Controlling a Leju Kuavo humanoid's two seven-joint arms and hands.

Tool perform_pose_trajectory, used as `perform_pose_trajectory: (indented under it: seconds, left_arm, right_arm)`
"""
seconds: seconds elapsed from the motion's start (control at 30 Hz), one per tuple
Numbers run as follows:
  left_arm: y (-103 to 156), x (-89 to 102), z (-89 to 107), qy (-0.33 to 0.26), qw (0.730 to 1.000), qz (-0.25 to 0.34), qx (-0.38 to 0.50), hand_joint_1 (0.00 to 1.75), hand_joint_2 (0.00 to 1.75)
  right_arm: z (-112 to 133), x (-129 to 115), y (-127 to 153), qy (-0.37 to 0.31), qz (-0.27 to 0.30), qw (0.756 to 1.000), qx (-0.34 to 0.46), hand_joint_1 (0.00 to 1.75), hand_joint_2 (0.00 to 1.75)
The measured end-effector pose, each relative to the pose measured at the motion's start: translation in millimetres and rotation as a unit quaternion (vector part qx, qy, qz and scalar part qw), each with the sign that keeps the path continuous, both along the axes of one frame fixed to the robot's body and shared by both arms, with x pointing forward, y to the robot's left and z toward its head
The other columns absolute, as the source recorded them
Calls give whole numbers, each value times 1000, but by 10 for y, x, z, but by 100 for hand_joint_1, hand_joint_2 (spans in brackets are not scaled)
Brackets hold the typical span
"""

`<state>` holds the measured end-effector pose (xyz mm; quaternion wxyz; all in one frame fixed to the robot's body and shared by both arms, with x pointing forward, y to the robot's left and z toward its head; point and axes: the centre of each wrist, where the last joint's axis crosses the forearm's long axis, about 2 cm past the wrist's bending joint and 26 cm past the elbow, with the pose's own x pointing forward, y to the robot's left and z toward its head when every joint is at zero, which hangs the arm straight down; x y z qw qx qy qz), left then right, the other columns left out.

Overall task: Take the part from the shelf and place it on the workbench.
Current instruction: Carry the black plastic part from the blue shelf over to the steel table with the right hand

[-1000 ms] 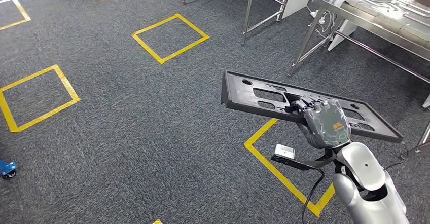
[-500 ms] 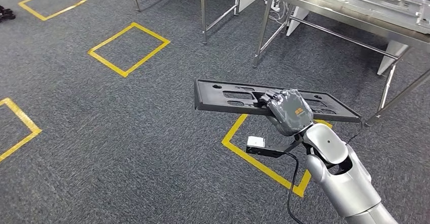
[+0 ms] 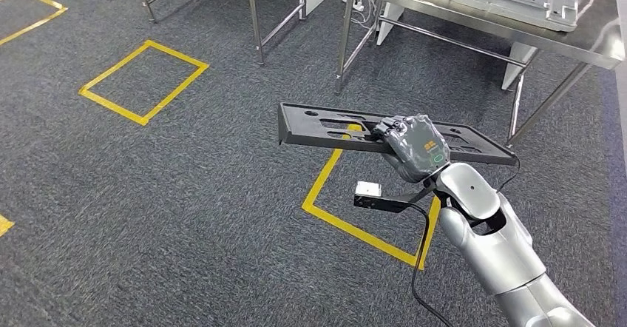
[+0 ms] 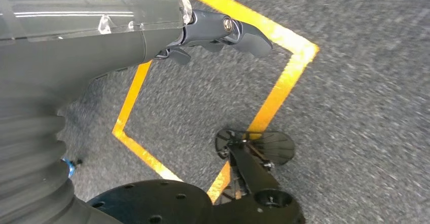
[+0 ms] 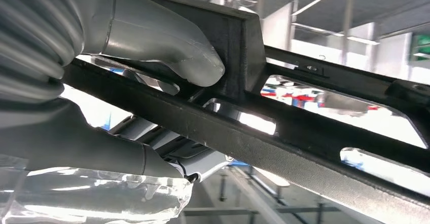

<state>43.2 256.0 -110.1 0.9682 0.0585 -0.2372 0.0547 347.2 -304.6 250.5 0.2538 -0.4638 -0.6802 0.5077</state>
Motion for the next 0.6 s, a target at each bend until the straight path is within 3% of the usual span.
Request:
perform_pose_trajectory:
  seconds: [0.2,0.4,0.6]
  left_arm:
    - [-1,0,0,-1,1000,0,-1,0,175]
    - [-14,26,4,-7,1000,-3,-6,0,175]
    - [-12,-28,-3,1,1000,-5,-6,0,175]
  right_arm:
    - [7,0,-24,-1,-2,1000,1,175,175]
    - [52,-35,-222,-9,-20,1000,7,175,175]
    - [-34,-93,-273,2,-26,1000,7,175,175]
